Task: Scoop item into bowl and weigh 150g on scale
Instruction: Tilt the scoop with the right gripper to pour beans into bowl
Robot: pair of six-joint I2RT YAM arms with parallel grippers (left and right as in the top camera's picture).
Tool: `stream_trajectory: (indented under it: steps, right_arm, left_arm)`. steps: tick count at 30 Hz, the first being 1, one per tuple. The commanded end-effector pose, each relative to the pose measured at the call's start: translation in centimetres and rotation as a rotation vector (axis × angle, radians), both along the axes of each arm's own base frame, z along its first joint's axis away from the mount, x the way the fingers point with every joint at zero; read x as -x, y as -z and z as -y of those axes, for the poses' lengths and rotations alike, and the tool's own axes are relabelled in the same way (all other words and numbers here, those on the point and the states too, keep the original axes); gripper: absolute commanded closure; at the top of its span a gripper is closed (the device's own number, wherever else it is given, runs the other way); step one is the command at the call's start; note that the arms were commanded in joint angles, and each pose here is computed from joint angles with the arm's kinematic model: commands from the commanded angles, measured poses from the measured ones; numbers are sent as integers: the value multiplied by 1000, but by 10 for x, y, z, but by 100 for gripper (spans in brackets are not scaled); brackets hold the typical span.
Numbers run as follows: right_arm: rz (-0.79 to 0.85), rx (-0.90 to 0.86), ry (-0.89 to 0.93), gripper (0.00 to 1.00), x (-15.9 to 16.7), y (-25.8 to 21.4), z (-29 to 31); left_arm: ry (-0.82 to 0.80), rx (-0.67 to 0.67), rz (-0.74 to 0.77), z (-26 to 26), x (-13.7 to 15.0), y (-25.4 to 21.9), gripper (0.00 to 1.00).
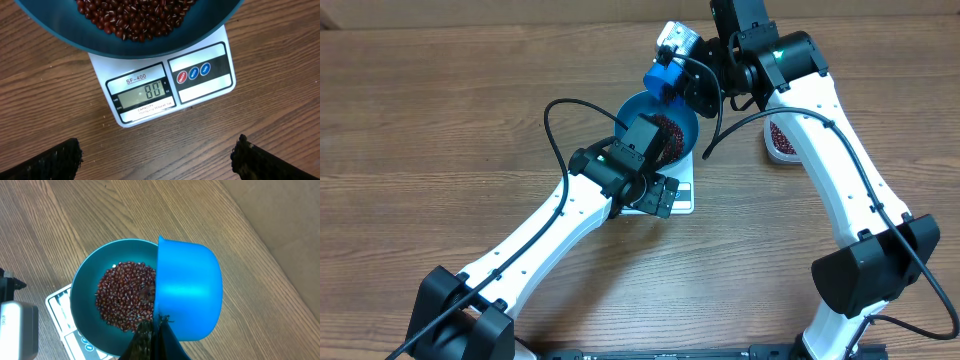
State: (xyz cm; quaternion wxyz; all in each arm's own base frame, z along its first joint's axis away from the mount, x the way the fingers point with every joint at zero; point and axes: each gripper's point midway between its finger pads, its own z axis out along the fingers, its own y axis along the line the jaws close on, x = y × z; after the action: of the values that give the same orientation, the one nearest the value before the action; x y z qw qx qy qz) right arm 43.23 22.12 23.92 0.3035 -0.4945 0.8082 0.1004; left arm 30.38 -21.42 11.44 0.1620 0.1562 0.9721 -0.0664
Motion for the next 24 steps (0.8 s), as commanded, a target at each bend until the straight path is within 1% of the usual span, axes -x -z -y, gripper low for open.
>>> stream_trajectory:
  steps: [1,4,8,12,16,20,24]
  right_arm:
    - [50,-30,-24,96,3,-23,-6]
    - [32,-45,-38,96,7,-22,-9]
    - [56,-25,-10,96,0,-23,-1]
    - [15,-86,-64,96,11,-25,-14]
    - [54,-33,-13,96,0,-24,-3]
    - [25,-57,-38,96,7,-23,-8]
    - [41,-41,-32,96,4,-23,-4]
  left_arm:
    - [18,-11,13,-1,-1,-2,0]
    - [18,-10,13,-1,-1,-2,1]
    - [18,-11,13,-1,-1,-2,0]
    - [18,-11,13,-1,-1,-2,1]
    - [18,-10,14,-1,-1,-3,0]
    - [18,-10,14,-1,-1,-3,0]
    - [18,-11,13,-1,-1,-2,0]
